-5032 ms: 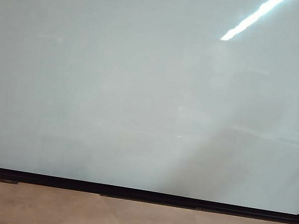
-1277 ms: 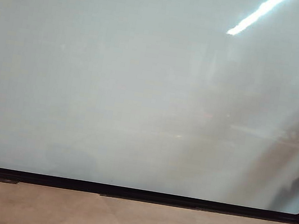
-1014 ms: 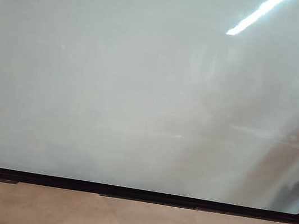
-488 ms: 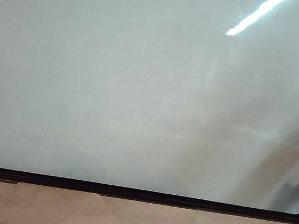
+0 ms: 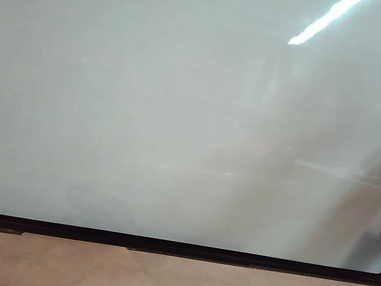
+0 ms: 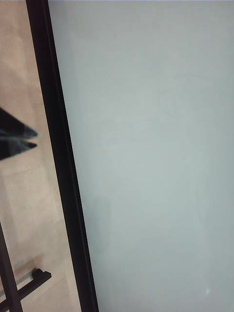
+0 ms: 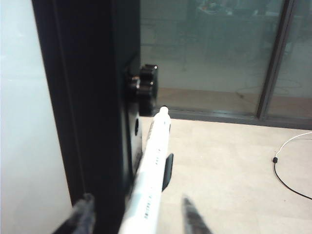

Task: Pick up the pen on the shelf to the right of the whiteboard and draw a straight line.

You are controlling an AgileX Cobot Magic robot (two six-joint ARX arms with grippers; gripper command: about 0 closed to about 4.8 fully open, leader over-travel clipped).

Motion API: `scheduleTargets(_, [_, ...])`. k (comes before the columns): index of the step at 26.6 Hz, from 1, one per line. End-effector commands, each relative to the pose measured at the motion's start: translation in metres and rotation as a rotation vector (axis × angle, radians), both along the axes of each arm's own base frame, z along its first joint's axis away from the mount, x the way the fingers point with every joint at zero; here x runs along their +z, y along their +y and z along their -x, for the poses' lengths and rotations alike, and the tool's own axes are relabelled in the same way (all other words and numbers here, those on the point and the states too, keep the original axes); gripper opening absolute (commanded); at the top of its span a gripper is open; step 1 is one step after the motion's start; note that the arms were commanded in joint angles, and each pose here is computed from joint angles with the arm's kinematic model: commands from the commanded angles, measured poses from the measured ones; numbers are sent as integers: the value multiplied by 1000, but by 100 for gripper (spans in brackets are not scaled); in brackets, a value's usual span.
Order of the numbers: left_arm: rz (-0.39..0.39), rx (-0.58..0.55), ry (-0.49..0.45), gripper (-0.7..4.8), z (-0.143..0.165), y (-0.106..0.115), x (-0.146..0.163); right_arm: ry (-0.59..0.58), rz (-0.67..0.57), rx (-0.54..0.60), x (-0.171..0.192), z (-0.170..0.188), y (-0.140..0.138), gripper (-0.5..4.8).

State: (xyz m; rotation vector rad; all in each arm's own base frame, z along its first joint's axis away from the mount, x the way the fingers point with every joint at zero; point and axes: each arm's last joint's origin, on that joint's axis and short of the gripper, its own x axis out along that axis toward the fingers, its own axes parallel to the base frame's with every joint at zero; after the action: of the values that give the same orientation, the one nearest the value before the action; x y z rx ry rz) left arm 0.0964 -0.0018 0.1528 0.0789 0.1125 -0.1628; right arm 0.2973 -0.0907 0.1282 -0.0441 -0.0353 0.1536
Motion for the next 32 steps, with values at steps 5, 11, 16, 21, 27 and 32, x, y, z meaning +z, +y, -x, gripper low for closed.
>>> scheduleTargets(5, [-4, -7, -10, -5, 0, 0, 2, -30, 13, -4, 5, -2, -1, 209])
scheduleTargets(11, [-3, -7, -9, -5, 0, 0, 2, -24, 13, -4, 3, -2, -1, 206])
scheduleTargets(16, [-3, -9, -10, -5, 0, 0, 2, -17, 10, 2, 1, -2, -1, 165])
scheduleTargets(21, [-3, -9, -9, -5, 0, 0, 2, -17, 10, 2, 1, -2, -1, 165])
scheduleTargets(27, [-3, -9, -10, -5, 0, 0, 2, -17, 10, 2, 1, -2, -1, 133])
scheduleTargets(32, [-3, -9, -9, -5, 0, 0, 2, -17, 11, 7, 1, -2, 0, 102])
